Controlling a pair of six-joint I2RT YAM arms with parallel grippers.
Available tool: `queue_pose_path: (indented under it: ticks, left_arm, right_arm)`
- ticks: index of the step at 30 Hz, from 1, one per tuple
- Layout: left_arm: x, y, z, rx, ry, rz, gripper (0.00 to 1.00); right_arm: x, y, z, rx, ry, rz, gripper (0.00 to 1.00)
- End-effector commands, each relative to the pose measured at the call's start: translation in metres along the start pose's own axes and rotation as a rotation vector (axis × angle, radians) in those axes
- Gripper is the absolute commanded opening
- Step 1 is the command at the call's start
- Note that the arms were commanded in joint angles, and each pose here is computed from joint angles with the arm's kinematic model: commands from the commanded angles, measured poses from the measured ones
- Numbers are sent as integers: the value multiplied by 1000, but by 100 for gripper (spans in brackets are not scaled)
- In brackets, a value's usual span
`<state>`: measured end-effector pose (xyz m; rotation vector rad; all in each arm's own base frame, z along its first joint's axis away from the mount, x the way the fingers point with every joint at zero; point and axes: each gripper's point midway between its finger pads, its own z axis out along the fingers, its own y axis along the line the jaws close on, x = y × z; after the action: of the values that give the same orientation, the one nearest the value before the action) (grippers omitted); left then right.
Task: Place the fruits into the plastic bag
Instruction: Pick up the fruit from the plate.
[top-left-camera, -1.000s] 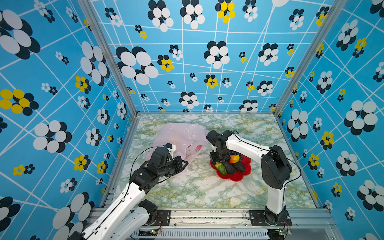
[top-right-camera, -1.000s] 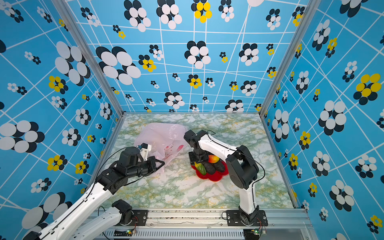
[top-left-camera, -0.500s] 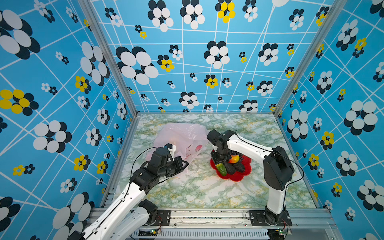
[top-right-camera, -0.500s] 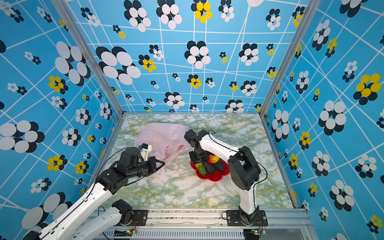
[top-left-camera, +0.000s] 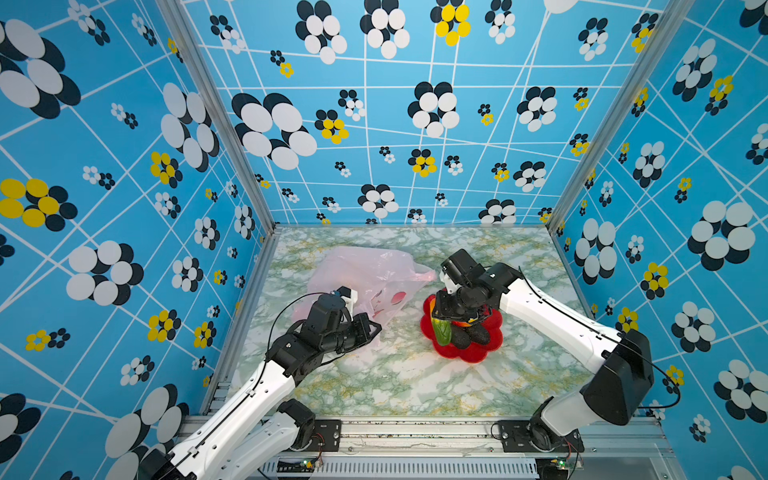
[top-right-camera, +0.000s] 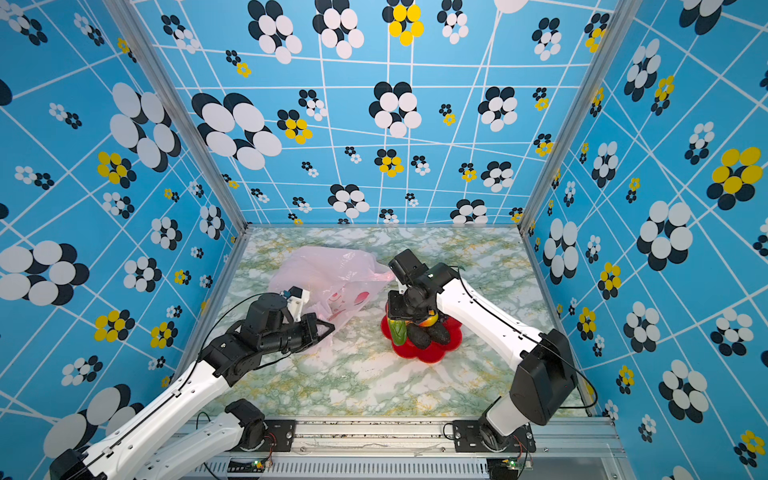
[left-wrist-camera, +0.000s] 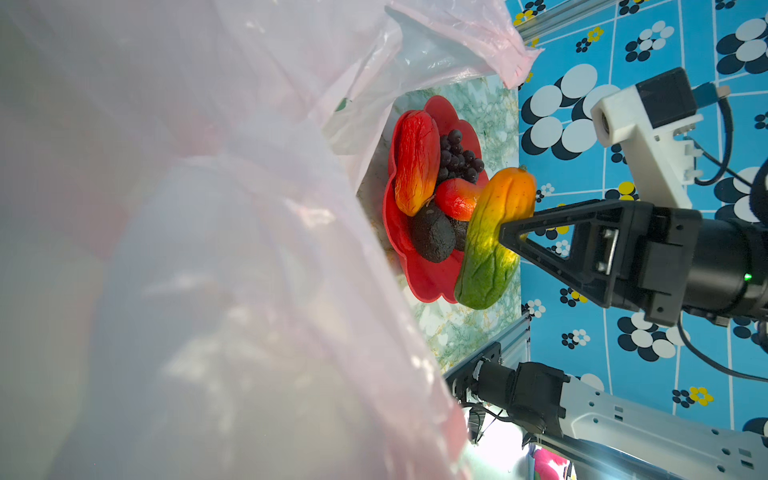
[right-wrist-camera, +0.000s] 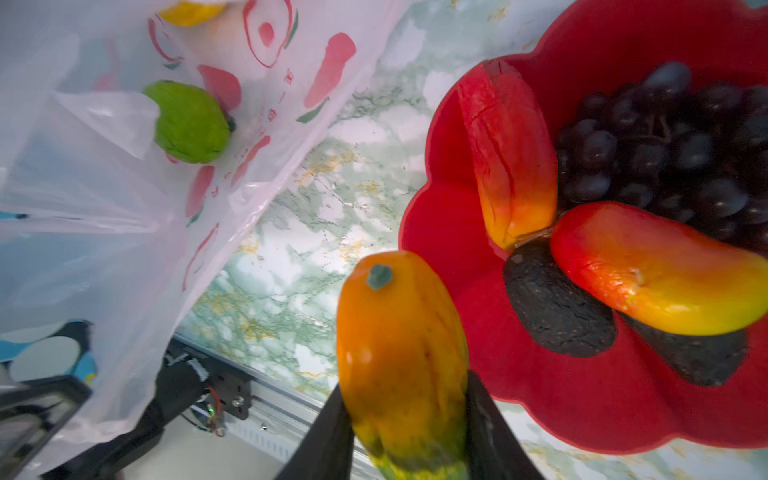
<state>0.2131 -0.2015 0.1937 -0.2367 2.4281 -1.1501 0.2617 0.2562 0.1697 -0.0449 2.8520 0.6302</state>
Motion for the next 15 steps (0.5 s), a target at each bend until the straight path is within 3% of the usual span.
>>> queue_pose_path:
  ticks: [1,7,15]
  left_arm:
    - [-5,-14,-1,36,-14,38,0]
    - [-4,-17,-5,48,-15,54,0]
    - [-3,-18,-7,51,-16,66,0]
  right_arm:
    - [-13,44,0,-251,-20,216,40]
    - [-37,78,11,-407,-19,395,40]
    - [-78,88,36,-458,-105,536,39]
